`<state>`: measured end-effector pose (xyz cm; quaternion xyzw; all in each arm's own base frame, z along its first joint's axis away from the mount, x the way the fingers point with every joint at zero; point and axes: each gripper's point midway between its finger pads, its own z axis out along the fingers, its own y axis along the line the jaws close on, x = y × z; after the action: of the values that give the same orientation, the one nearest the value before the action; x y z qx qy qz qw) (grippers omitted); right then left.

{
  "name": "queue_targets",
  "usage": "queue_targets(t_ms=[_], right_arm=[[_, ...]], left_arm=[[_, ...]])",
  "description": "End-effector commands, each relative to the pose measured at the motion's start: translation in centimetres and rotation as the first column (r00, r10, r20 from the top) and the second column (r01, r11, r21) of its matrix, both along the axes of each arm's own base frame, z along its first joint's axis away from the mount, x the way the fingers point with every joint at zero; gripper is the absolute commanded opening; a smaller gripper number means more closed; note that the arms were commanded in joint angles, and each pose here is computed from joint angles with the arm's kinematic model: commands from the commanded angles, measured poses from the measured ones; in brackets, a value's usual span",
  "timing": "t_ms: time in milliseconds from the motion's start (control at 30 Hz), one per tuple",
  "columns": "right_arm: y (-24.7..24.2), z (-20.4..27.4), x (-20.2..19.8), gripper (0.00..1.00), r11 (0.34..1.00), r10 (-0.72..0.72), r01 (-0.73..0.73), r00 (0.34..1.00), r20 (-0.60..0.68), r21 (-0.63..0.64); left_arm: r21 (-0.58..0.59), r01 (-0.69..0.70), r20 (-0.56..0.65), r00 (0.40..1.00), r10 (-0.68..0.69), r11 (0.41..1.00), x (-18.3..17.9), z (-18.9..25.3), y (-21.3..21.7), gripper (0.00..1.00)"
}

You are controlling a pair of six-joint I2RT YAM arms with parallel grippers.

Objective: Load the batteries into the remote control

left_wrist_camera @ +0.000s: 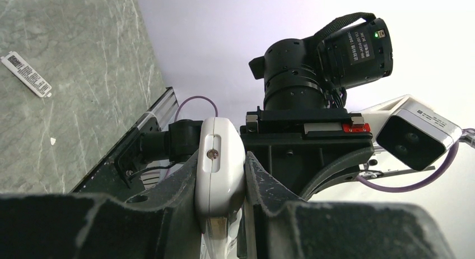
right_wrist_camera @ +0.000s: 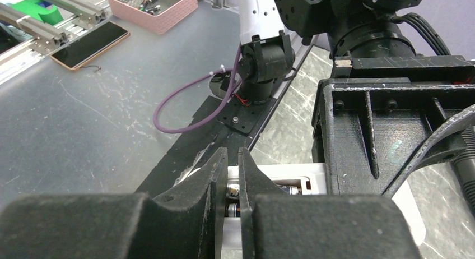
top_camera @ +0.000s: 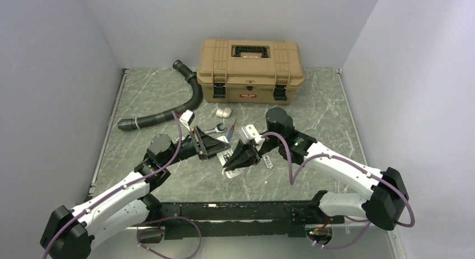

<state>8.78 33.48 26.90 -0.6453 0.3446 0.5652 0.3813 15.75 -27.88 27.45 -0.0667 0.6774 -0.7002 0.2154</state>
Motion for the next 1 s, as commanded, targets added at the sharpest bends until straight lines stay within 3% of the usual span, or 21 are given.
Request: queue_targets(t_ms=[0, 167, 467, 967], right_arm=[[0.6, -1.2, 1.7, 0.12, 0.997, -0.056, 0.055, 0.998, -0.009, -0.045], [0.8, -1.5, 1.7, 0.05, 0.996, -0.043, 0.04, 0.998, -0.046, -0.08], [0.7, -1.8, 1.3, 0.13, 0.993, -0.031, 0.019, 0.995, -0.095, -0.119], [-0.8, 7.7, -0.2, 0.3, 0.989, -0.071, 0.074, 0.997, -0.026, 0.129]], left_arm=[[-0.161, 0.087, 0.146, 0.987, -0.063, 0.983, -2.4, 6.7, 0.6, 0.0], [-0.164, 0.088, 0.152, 0.986, -0.063, 0.983, -2.4, 6.8, 0.6, 0.0], [-0.151, 0.085, 0.152, 0.986, -0.062, 0.985, -2.3, 6.6, 0.5, 0.0], [0.0, -0.001, 0.185, 0.983, 0.001, 1.0, -0.9, 3.1, 0.4, 0.0]])
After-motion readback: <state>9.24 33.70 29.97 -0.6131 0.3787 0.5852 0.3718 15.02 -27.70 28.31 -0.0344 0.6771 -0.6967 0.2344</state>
